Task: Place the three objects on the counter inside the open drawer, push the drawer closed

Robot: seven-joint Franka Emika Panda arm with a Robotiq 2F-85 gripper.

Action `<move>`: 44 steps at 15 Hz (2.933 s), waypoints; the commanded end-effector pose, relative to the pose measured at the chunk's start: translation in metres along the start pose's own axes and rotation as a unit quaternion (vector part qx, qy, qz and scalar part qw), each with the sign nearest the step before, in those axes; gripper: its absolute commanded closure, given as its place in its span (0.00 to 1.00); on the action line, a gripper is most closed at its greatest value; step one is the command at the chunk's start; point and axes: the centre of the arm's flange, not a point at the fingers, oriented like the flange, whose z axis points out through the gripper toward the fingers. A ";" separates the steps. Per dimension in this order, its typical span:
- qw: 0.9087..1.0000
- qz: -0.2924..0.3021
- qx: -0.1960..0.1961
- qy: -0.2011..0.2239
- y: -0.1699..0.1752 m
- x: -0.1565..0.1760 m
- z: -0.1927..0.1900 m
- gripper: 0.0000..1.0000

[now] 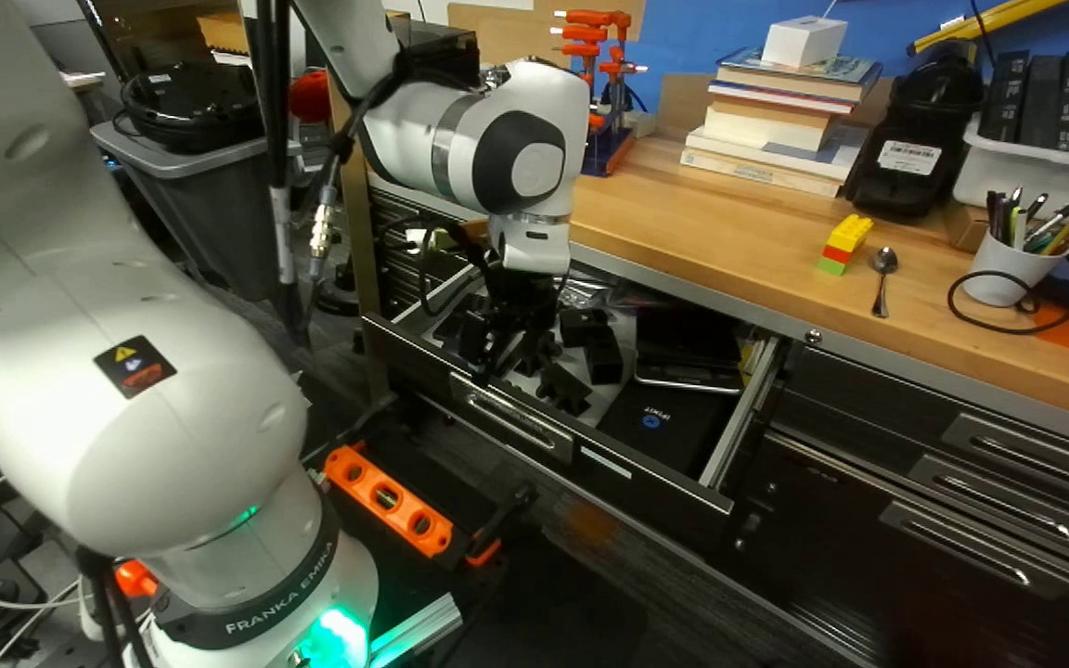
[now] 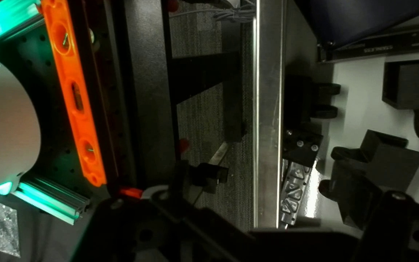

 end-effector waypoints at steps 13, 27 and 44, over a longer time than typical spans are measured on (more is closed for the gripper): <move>0.993 0.050 0.098 -0.050 -0.005 0.003 0.065 0.00; 0.963 -0.015 0.265 -0.054 -0.068 -0.047 0.022 0.00; 0.946 -0.150 0.279 0.066 -0.078 -0.079 -0.045 0.00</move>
